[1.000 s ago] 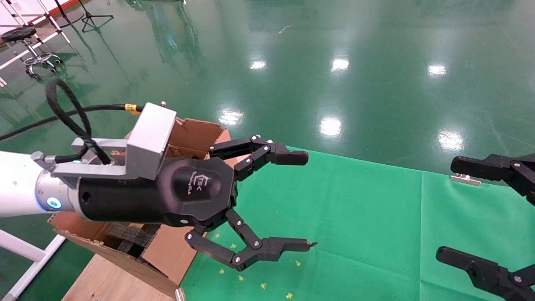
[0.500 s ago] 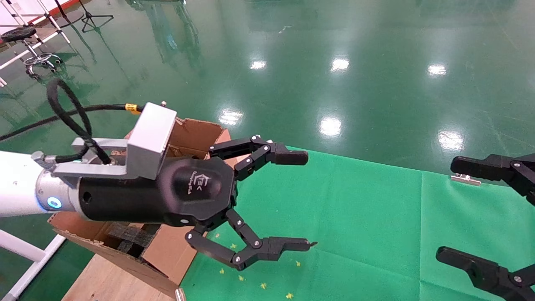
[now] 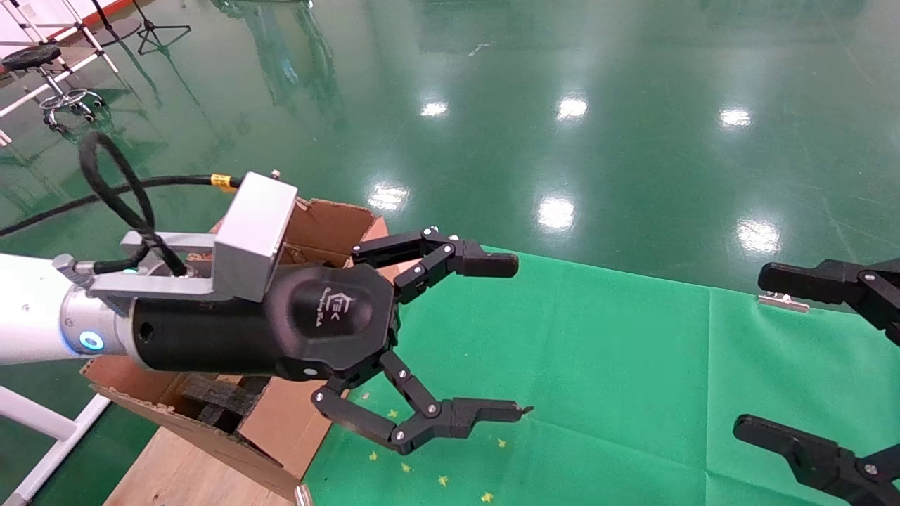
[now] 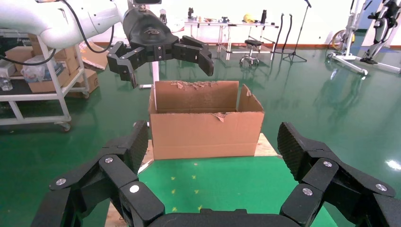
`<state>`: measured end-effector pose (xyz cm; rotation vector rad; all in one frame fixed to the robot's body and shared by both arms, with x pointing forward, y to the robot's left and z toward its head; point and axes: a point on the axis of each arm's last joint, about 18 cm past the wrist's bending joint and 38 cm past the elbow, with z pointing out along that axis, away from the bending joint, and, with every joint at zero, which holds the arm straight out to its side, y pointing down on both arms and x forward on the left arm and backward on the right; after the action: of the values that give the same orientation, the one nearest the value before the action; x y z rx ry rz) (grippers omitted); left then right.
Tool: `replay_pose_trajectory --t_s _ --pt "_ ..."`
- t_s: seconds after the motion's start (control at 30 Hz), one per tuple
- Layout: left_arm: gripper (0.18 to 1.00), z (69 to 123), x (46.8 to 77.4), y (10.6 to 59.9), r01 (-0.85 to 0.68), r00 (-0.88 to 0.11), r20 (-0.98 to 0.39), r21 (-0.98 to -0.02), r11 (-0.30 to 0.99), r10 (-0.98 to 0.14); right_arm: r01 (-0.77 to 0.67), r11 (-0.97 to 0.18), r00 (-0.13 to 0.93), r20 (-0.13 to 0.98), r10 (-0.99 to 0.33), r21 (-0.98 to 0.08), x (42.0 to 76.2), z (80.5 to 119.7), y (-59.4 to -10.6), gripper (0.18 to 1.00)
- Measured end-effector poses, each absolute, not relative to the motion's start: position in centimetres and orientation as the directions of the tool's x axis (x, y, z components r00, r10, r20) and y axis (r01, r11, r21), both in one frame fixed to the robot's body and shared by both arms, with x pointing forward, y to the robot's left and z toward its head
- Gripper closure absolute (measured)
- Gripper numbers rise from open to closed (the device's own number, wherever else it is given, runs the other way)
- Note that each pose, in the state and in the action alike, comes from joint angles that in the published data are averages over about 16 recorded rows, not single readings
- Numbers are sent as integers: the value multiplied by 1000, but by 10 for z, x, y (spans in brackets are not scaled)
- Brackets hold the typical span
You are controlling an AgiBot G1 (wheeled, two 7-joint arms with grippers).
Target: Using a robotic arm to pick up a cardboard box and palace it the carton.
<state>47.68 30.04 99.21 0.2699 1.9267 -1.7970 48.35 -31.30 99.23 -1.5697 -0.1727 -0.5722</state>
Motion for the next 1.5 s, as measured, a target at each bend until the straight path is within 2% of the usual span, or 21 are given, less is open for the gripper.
replay_pose_trajectory --t_s 1.5 --pt "183 992 477 300 461 -861 -474 -880 114 -182 445 -97 860 455 -232 -890 483 992 -313 178"
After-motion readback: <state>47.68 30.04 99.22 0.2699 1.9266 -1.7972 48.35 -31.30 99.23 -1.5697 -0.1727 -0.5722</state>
